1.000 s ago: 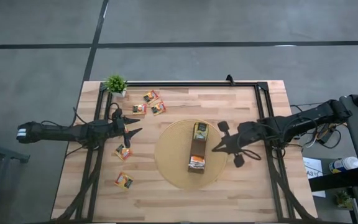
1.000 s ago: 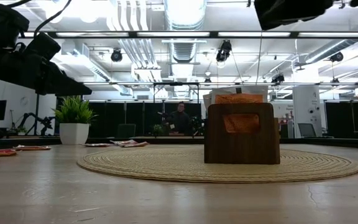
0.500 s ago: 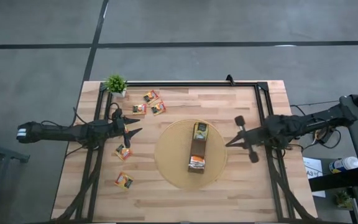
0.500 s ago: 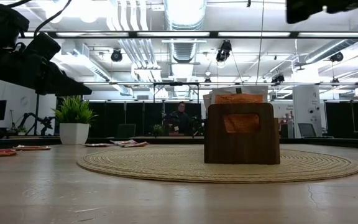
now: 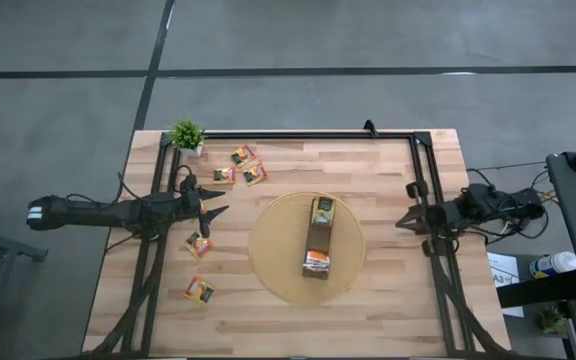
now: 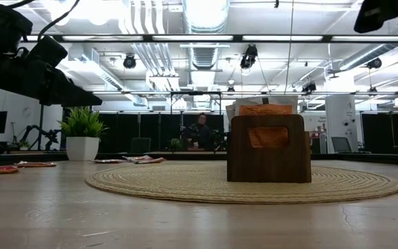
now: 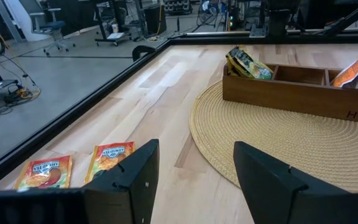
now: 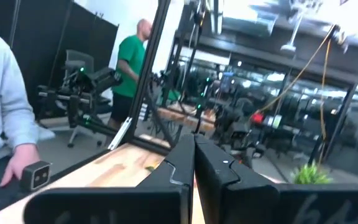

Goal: Pick & Place Tea
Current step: Put the orange tea bag into the middle section of the wooden organizer

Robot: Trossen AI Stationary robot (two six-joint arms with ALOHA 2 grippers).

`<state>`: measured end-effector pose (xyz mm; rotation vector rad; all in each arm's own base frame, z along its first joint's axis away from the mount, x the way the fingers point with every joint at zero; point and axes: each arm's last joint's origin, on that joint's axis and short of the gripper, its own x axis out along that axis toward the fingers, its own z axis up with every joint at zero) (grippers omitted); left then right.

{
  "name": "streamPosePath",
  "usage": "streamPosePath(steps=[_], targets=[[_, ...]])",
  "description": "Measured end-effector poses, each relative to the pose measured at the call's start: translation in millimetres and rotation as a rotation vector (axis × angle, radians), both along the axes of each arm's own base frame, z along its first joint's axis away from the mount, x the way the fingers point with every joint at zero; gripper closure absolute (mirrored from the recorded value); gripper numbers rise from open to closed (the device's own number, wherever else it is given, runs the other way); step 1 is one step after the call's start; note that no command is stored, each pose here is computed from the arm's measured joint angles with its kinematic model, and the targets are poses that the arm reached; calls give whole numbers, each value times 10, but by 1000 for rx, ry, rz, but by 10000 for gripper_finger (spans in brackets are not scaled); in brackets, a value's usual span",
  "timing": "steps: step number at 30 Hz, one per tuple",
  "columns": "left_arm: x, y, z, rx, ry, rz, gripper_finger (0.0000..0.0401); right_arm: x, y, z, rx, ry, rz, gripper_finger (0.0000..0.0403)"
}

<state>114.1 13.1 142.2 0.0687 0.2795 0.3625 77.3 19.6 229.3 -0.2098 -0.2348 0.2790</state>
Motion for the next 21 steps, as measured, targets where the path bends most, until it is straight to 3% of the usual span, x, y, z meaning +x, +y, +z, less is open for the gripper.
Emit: streamPosePath(steps=[5, 14, 21], targets=[[1, 0, -1, 0, 1, 0, 199, 39, 7, -56, -31, 25, -7, 394], [3, -1, -6, -1, 7, -3, 199, -13, 6, 14, 8, 4, 31, 394], [3, 0, -6, 0, 6, 0, 199, 71, 36, -221, -66, 21, 60, 394]])
